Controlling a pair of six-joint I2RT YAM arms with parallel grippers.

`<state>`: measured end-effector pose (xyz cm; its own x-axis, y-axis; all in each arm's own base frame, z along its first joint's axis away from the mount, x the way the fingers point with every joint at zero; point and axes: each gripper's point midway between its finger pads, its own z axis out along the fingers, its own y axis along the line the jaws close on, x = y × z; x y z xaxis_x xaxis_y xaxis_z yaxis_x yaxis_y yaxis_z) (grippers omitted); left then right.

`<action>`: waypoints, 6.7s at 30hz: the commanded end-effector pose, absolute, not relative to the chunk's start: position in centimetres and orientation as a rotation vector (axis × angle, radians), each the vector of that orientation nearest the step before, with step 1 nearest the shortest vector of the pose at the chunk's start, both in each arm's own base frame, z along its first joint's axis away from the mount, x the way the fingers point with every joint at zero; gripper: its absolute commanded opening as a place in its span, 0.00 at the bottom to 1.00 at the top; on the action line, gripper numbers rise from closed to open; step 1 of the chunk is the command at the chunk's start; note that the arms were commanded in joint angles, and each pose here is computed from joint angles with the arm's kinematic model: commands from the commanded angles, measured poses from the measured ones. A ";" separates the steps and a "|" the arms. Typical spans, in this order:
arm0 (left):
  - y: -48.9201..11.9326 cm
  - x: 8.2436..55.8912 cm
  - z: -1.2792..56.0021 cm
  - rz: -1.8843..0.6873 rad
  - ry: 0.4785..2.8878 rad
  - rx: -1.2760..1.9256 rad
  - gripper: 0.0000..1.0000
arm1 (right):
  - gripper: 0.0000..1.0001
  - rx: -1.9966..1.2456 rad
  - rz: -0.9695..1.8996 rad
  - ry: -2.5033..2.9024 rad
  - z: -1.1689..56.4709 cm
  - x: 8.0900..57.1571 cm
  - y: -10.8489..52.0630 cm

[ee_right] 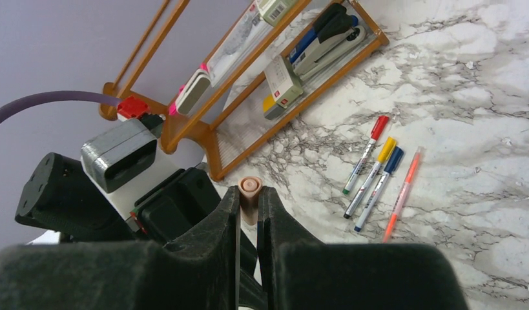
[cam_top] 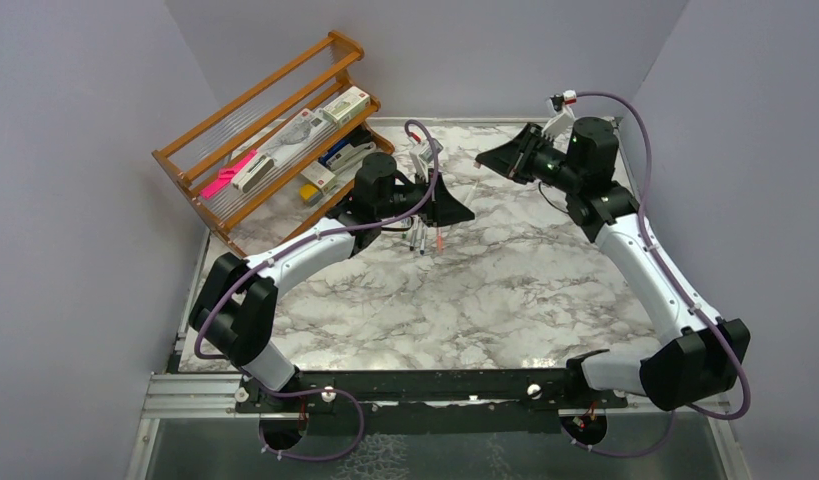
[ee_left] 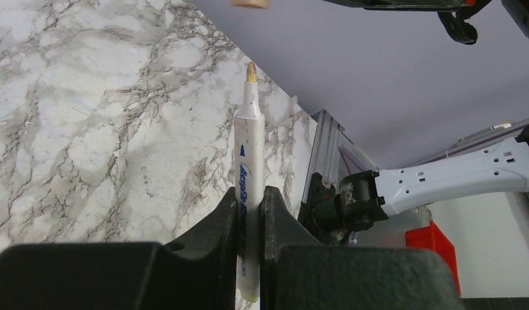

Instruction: Insert the pens into the pen caps

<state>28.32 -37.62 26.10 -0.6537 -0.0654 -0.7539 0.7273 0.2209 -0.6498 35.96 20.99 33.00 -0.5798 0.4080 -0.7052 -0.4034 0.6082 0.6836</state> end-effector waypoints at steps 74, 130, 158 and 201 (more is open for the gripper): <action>-38.7 29.2 29.9 -1.578 1.684 0.622 0.00 | 0.01 -0.091 1.070 1.761 34.0 33.8 20.0; -39.9 33.4 42.1 -1.706 1.310 0.600 0.00 | 0.01 -0.525 1.475 1.770 32.4 25.3 24.0; -34.9 37.5 18.7 -1.064 2.072 0.390 0.00 | 0.40 -0.052 0.835 1.826 35.1 31.8 16.2; -31.9 36.4 4.1 -0.533 2.706 0.194 0.19 | 0.35 -0.072 0.895 1.910 31.4 31.2 17.1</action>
